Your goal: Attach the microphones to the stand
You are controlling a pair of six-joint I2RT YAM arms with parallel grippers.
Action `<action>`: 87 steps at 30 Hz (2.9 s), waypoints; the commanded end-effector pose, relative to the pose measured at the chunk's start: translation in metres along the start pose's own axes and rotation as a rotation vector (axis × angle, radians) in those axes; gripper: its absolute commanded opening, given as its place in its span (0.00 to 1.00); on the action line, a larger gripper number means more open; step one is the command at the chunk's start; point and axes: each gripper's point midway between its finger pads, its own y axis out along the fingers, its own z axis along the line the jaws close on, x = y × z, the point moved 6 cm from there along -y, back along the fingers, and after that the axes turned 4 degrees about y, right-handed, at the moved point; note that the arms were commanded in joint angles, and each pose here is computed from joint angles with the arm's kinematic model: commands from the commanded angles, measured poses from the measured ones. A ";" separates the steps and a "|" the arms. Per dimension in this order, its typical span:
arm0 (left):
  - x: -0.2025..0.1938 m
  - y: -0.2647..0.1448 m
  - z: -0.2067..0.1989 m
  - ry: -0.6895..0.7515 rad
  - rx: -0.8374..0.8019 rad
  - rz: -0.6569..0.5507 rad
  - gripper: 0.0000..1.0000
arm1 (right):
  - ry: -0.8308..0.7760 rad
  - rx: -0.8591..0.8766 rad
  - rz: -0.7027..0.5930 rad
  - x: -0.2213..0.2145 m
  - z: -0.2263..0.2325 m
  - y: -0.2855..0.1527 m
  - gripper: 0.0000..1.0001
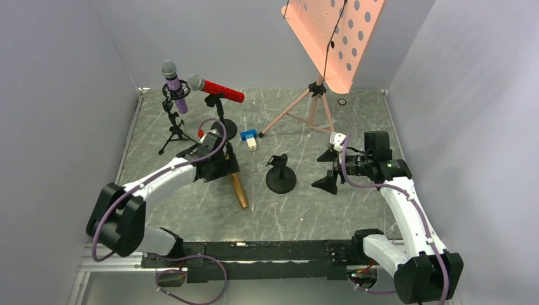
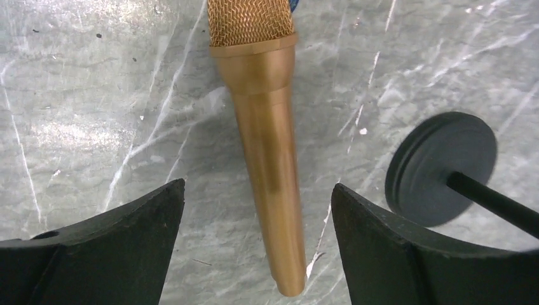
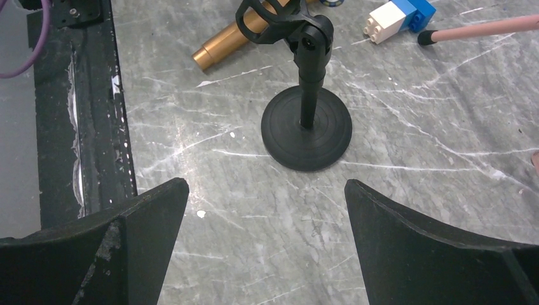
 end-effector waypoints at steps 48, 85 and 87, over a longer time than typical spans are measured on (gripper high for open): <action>-0.020 -0.150 -0.058 0.896 -0.892 -0.523 0.00 | -0.022 0.177 -0.139 0.036 0.017 -0.003 1.00; -0.029 -0.191 -0.215 0.969 -1.342 -0.502 0.00 | -0.010 0.460 -0.200 0.135 0.065 0.008 0.94; -0.030 -0.190 -0.215 0.972 -1.338 -0.490 0.00 | -0.013 0.454 -0.200 0.137 0.065 0.007 0.90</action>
